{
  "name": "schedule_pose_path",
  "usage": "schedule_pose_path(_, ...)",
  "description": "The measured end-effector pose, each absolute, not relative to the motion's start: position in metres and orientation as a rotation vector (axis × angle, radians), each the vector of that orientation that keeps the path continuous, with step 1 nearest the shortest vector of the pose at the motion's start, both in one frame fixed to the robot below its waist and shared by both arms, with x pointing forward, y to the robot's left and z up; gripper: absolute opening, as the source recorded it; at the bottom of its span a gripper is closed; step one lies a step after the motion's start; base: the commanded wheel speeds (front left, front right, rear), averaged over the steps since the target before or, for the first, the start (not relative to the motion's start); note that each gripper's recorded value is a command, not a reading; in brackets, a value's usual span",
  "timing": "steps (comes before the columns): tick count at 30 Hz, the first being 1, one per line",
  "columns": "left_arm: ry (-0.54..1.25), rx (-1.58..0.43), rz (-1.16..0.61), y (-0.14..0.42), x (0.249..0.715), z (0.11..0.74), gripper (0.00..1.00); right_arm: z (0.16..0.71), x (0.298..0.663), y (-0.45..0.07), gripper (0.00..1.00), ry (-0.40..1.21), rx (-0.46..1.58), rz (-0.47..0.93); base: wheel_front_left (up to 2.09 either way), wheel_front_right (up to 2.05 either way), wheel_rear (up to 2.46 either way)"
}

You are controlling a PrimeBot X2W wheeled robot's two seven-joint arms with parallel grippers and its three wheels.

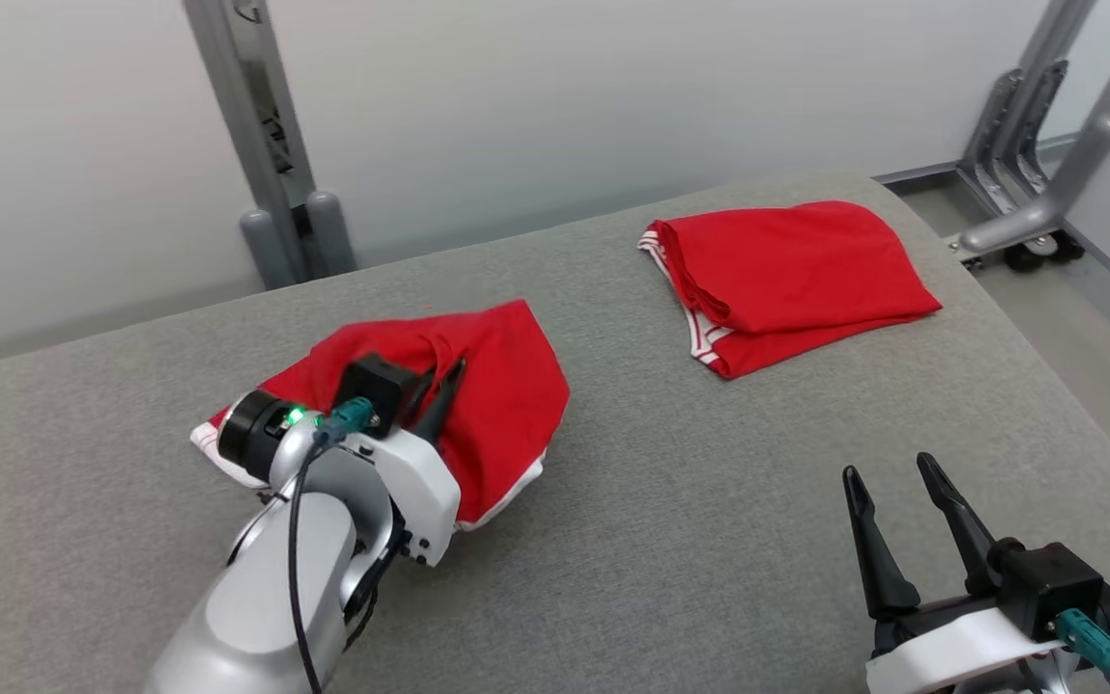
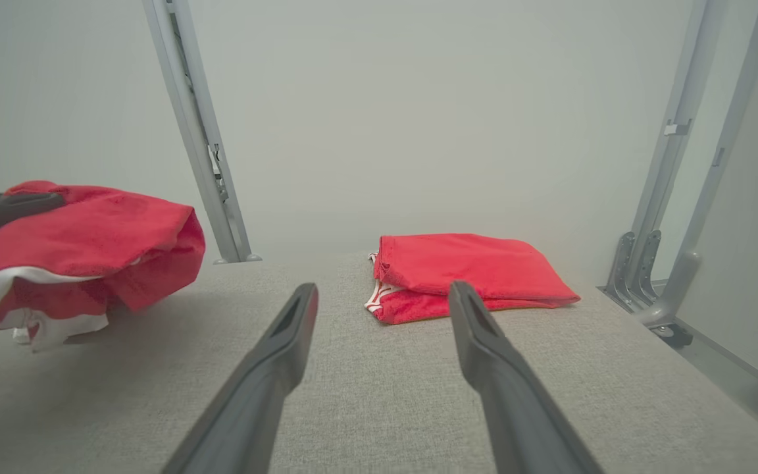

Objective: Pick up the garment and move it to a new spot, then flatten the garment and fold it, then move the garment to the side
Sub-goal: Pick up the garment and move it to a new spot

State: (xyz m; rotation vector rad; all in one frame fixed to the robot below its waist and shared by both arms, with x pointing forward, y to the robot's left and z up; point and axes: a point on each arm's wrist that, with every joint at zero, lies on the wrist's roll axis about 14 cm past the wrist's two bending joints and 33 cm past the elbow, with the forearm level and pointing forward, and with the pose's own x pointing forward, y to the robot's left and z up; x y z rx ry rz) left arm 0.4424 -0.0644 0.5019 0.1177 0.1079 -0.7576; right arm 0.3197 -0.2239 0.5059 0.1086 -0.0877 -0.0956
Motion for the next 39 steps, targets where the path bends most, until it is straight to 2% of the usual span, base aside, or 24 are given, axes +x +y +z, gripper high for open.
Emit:
schedule_pose_path(4,0.168,0.238,-0.814,-0.072,0.433,0.467,0.0,0.501,0.313,-0.233,1.0,-0.071,0.115,-0.132,0.0,0.0,0.0)
schedule_pose_path(9,0.257,0.279,-0.819,-0.066,0.431,0.429,0.0,0.495,0.319,-0.235,1.0,-0.049,0.117,-0.14,0.0,0.0,0.0)
schedule_pose_path(10,0.275,0.276,-0.822,-0.066,0.43,0.422,0.08,0.493,0.32,-0.235,1.0,-0.042,0.12,-0.14,0.0,0.0,0.0)
schedule_pose_path(11,0.287,0.27,-0.824,-0.066,0.429,0.416,0.44,0.491,0.322,-0.234,1.0,-0.035,0.121,-0.139,0.0,0.0,0.0)
schedule_pose_path(12,0.291,0.257,-0.825,-0.067,0.429,0.413,0.9,0.49,0.324,-0.234,1.0,-0.029,0.12,-0.137,0.0,0.0,0.0)
schedule_pose_path(13,0.292,0.234,-0.824,-0.069,0.428,0.412,1.0,0.489,0.326,-0.233,1.0,-0.026,0.121,-0.133,0.0,0.0,0.0)
schedule_pose_path(25,0.239,0.042,-0.685,-0.046,0.409,0.43,1.0,0.495,0.335,-0.204,1.0,-0.049,0.139,-0.036,0.0,0.0,0.0)
schedule_pose_path(34,0.07,-0.084,-0.417,0.025,0.404,0.48,1.0,0.505,0.343,-0.17,1.0,-0.078,0.16,0.075,0.0,0.0,0.0)
schedule_pose_path(39,-0.003,-0.147,-0.259,0.071,0.386,0.499,1.0,0.508,0.346,-0.153,1.0,-0.087,0.17,0.128,0.0,0.0,0.0)
